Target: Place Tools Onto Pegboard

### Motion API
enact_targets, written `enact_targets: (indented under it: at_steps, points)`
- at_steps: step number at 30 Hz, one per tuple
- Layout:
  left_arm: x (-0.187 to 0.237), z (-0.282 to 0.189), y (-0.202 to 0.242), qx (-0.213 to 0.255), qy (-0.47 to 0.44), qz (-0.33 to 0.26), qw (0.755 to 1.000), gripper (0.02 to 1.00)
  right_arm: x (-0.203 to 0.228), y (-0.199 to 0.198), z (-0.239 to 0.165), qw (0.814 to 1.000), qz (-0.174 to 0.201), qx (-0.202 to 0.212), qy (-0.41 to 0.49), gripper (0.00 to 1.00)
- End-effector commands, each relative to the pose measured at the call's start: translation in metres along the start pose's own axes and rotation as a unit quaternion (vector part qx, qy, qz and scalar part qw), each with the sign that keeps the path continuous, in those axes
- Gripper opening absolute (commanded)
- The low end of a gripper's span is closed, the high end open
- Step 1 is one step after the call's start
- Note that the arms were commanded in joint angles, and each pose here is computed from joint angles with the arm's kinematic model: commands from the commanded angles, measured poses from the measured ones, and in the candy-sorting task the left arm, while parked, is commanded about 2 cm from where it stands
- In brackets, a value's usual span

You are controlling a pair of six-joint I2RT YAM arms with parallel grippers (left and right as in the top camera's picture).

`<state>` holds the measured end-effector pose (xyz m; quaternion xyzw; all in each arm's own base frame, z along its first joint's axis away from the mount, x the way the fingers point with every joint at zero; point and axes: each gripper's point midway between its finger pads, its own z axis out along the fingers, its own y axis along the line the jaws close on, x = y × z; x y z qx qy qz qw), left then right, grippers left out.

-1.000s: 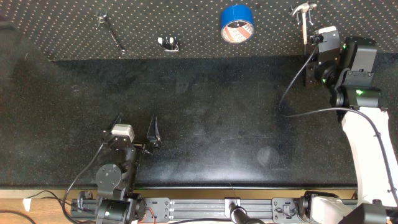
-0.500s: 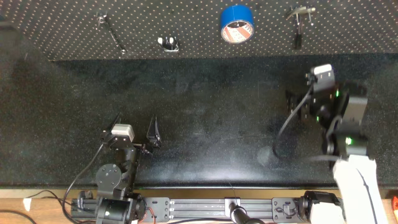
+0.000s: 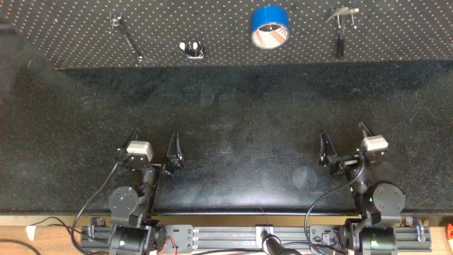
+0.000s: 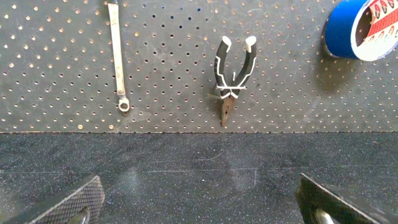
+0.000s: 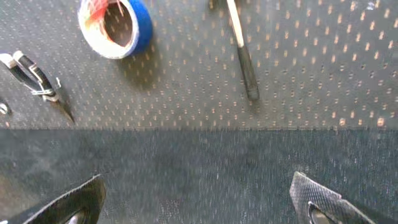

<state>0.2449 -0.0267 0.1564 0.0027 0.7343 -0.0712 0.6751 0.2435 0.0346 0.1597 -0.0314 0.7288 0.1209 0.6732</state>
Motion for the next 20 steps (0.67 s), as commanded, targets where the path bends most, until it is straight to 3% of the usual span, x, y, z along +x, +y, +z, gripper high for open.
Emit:
enact_targets:
  at_steps: [1, 3, 20]
  points:
    - [0.0007, -0.0003, 0.0011, -0.004, 0.000, 0.003, 1.000, 0.993, -0.0016, 0.0101, -0.0006, 1.000, -0.004, -0.017, -0.006, 0.976]
    - [0.0007, -0.0003, 0.0011, -0.004, 0.000, 0.003, 1.000, 0.996, -0.0006, 0.0186, -0.0004, 0.999, -0.005, -0.034, -0.004, 0.976]
    - [0.0007, -0.0003, 0.0011, -0.004, 0.000, 0.003, 1.000, 0.993, -0.0005, 0.0186, -0.0004, 0.999, -0.005, -0.034, -0.004, 0.976]
